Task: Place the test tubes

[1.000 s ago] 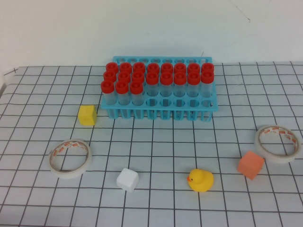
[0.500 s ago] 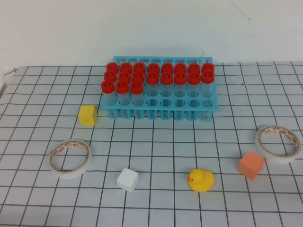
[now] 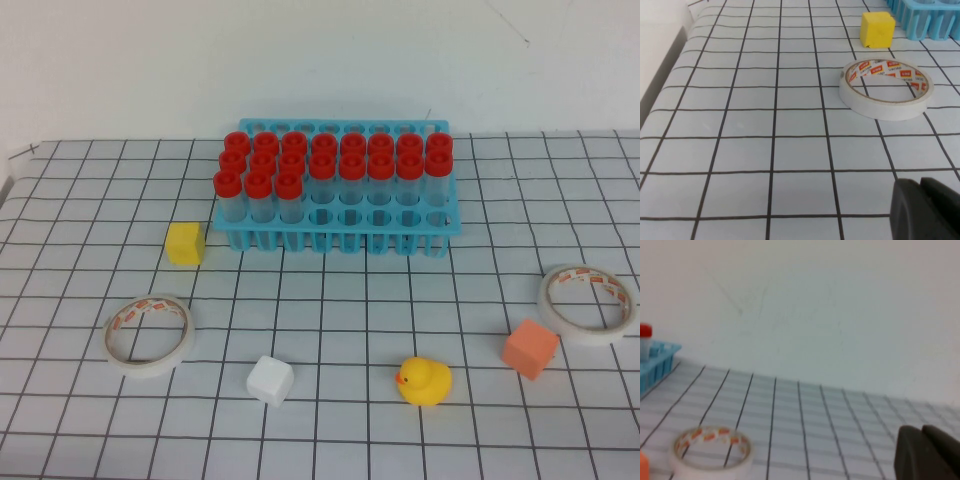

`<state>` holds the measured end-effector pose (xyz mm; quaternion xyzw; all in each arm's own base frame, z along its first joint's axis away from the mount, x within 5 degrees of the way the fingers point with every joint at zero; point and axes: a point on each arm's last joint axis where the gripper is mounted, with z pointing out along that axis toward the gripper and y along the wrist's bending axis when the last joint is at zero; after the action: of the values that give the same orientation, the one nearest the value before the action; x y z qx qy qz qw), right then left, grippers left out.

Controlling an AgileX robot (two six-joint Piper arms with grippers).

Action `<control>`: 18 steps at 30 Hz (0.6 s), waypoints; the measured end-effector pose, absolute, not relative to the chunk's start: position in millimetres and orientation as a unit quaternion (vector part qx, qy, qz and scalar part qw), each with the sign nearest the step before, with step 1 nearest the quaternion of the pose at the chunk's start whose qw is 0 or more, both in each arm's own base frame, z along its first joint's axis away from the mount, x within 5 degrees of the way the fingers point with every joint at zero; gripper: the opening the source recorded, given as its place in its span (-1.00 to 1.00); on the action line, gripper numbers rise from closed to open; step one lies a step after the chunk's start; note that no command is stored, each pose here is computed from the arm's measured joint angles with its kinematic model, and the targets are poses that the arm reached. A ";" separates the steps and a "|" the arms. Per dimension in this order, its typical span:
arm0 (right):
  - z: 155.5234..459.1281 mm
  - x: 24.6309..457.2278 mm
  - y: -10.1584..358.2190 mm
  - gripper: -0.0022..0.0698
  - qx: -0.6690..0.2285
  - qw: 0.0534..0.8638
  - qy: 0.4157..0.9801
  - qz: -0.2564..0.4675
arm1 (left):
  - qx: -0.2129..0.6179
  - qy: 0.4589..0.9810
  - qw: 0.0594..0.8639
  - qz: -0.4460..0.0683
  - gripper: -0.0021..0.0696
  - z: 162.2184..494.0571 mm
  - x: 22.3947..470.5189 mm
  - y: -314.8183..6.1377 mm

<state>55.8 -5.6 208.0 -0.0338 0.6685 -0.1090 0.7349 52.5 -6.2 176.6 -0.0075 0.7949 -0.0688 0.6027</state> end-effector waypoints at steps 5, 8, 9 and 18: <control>196.7 56.5 -3.8 -0.94 -0.035 0.696 0.712 -0.087 | -0.008 0.795 0.603 -0.069 -0.95 176.6 52.5 -6.2; 190.2 56.2 -2.9 -0.94 -0.031 0.672 0.737 -0.074 | -0.008 0.795 0.603 -0.069 -0.95 176.6 52.5 -6.2; 187.8 56.0 -2.8 -0.94 -0.030 0.662 0.746 -0.071 | -0.008 0.795 0.603 -0.069 -0.95 176.6 52.5 -6.2; 170.9 50.7 -8.8 -0.94 0.017 0.578 0.813 -0.069 | -0.005 0.795 0.603 -0.067 -0.95 176.6 52.5 -6.2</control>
<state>50.7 -8.8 170.9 0.0171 0.8126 -0.0687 0.5785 52.5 -6.2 176.6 -0.0053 0.7950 -0.0672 0.6029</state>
